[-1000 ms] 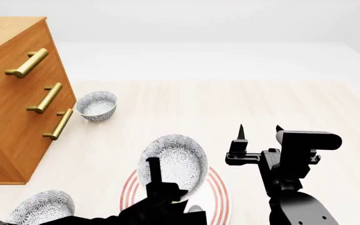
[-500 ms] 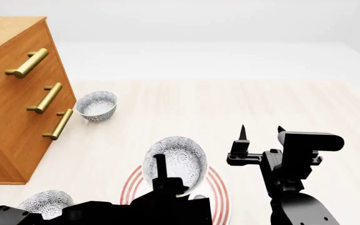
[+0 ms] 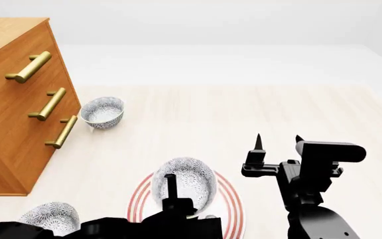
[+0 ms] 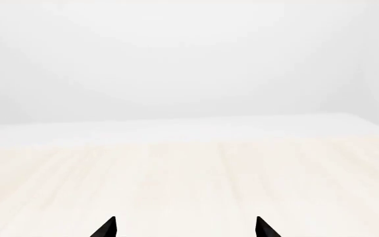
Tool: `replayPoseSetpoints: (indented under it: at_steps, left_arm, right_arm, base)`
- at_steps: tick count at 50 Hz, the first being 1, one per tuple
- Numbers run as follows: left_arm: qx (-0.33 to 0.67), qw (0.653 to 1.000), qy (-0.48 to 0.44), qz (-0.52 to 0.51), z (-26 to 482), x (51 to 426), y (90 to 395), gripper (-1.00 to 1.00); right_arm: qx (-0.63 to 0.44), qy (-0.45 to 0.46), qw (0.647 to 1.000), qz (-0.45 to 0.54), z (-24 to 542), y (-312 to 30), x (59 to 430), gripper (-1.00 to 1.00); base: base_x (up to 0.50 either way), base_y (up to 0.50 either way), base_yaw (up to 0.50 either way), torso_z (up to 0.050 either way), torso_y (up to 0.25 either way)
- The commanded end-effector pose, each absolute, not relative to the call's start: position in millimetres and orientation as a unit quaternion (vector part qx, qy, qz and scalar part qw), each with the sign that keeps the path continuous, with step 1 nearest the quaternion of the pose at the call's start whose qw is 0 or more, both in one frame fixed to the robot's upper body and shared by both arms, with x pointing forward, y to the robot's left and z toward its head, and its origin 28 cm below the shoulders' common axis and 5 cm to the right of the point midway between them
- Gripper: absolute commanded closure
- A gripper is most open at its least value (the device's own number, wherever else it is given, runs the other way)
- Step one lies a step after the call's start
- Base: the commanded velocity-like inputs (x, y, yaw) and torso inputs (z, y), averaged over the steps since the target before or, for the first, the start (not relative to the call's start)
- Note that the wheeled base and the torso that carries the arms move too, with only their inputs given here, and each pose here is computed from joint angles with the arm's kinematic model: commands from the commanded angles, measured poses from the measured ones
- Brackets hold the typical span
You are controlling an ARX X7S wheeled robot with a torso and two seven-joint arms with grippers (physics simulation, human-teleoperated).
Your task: Put the bowl in the middle on the plate.
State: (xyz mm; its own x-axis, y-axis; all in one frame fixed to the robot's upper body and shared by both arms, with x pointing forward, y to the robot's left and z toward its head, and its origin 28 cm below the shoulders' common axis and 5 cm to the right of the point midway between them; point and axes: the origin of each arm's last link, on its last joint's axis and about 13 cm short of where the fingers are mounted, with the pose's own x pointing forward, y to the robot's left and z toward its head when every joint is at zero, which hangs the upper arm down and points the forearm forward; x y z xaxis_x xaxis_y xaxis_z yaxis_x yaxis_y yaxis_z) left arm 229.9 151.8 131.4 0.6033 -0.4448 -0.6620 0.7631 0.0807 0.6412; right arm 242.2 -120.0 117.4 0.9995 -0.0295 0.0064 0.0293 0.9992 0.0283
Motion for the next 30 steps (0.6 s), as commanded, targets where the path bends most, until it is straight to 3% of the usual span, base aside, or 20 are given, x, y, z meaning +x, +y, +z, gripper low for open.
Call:
replayPoseSetpoints:
  at_steps: [1,27,28,30]
  left_arm:
    - [0.536,0.721,0.148,-0.413,122.8,232.2,150.8,1.00]
    - [0.541,0.711,0.164,-0.418,118.2,232.6,150.8,1.00]
    - [0.543,0.711,0.165,-0.416,118.3,233.1,150.6,-1.00]
    - [0.542,0.711,0.164,-0.416,119.0,232.6,150.9,-1.00]
  right_arm:
    - [0.015,-0.001,1.000,-0.015,114.2,-120.1,241.8,-1.00]
    - [0.015,0.000,1.000,-0.014,111.2,-119.8,240.8,-1.00]
    - [0.016,0.001,1.000,-0.013,110.9,-119.6,240.7,-1.00]
    - [0.016,0.001,1.000,-0.013,110.4,-119.3,240.6,-1.00]
  base:
    - [0.00,0.00,0.00,0.000,0.000]
    - [0.00,0.00,0.00,0.000,0.000]
    - [0.00,0.00,0.00,0.000,0.000]
    - [0.00,0.00,0.00,0.000,0.000]
